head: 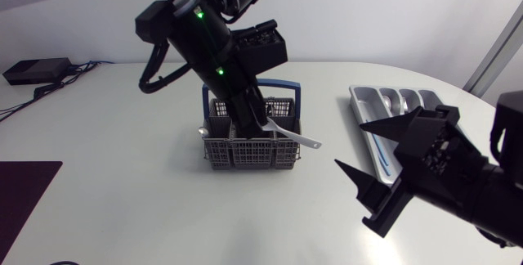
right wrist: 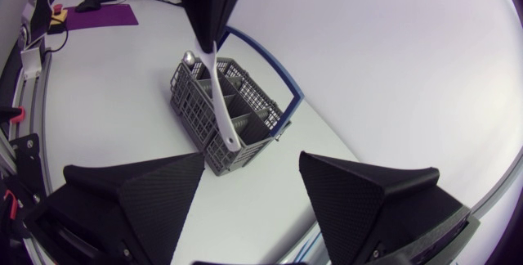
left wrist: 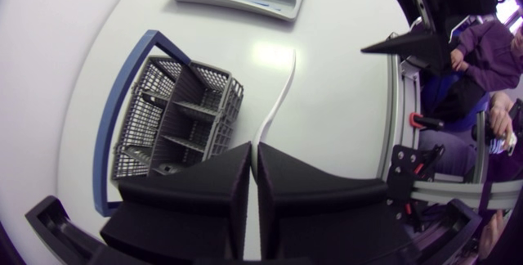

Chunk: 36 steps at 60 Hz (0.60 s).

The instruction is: Unload the cutlery basket into the drawer organizer.

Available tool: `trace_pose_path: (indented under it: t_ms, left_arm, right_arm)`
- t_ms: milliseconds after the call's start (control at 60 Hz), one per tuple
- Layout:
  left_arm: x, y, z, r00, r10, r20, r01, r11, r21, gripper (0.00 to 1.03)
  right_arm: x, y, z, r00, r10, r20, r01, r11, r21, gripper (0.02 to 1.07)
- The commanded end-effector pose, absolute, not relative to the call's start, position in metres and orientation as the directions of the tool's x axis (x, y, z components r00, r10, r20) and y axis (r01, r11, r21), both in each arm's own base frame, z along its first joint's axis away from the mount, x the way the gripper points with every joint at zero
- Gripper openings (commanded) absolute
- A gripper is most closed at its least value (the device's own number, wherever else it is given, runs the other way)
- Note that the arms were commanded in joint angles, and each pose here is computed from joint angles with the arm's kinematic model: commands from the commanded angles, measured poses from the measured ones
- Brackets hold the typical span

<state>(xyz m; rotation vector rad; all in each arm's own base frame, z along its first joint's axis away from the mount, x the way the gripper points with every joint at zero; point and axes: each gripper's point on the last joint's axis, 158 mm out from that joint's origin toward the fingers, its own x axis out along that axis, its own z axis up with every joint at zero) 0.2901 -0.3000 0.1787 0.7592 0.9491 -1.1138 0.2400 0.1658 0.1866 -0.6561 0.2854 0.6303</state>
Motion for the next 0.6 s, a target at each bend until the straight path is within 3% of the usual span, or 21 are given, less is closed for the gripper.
trace_pose_path:
  t_ms: [0, 283, 583]
  left_arm:
    - [0.295, -0.311, 0.180, 0.116, -0.417, -0.901, 0.938, 0.344, -0.039, 0.03]
    - [0.289, -0.340, 0.167, 0.007, -0.476, -0.880, 0.895, 0.396, -0.207, 0.03]
    - [0.280, -0.345, 0.156, -0.043, -0.465, -0.884, 0.876, 0.408, -0.257, 0.03]
  right_arm:
    - [0.237, 0.171, 0.170, 0.771, 0.447, -0.454, -0.637, 0.569, -0.520, 0.86]
    - [0.246, 0.187, 0.153, 0.795, 0.423, -0.436, -0.605, 0.496, -0.622, 0.79]
    - [0.261, 0.201, 0.146, 0.808, 0.408, -0.424, -0.583, 0.450, -0.677, 0.57]
